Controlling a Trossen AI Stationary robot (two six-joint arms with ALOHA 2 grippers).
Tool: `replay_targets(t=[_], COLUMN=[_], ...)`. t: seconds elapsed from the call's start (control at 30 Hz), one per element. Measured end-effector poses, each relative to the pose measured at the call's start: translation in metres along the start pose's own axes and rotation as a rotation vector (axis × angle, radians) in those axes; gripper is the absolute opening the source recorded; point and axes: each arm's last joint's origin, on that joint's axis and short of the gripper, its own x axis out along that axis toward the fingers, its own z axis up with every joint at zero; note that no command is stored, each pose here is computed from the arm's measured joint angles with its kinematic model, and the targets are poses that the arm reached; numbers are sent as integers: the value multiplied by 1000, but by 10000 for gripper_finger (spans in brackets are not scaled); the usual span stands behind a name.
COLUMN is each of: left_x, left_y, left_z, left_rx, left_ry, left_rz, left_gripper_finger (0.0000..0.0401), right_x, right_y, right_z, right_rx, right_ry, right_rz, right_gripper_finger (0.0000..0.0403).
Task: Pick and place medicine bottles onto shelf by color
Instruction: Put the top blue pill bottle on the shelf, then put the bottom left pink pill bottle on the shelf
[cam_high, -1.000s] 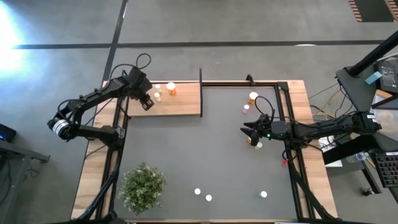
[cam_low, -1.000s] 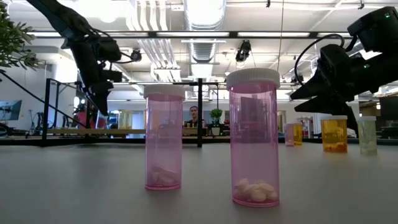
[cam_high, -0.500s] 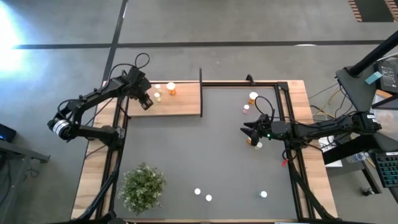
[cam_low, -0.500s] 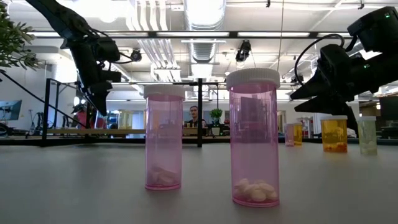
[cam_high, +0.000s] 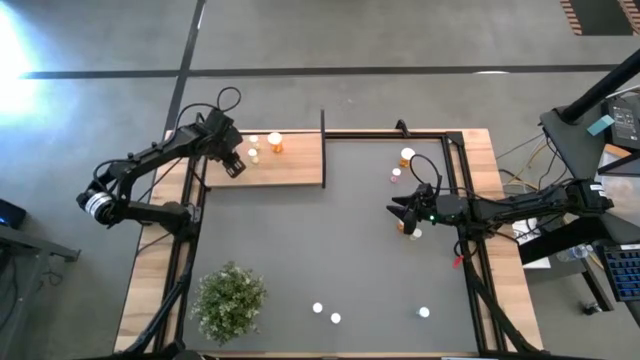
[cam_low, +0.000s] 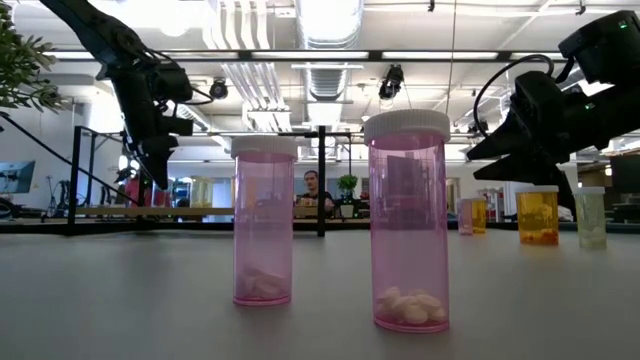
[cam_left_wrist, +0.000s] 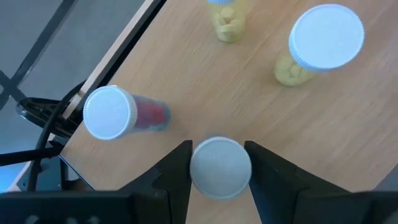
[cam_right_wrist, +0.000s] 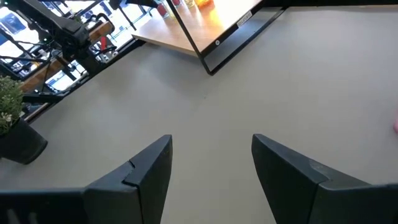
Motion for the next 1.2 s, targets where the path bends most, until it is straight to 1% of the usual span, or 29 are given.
replay_targets(t=[0.4, 0.6, 0.73, 1.2], left_x=[-1, -1, -2, -36], left_y=[3, 4, 4, 8], left_z=[1, 2, 2, 6], left_rx=[-33, -34, -35, -49], left_ry=[-2, -3, -12, -155], left_rz=[42, 55, 56, 103], left_gripper_finger=[131, 159, 164, 164], right_x=[0, 0, 0, 0], right_y=[0, 0, 0, 0], right_z=[0, 0, 0, 0], right_rx=[0, 0, 0, 0], right_ry=[0, 0, 0, 0], right_rz=[0, 0, 0, 0], right_gripper_finger=[210, 210, 210, 210])
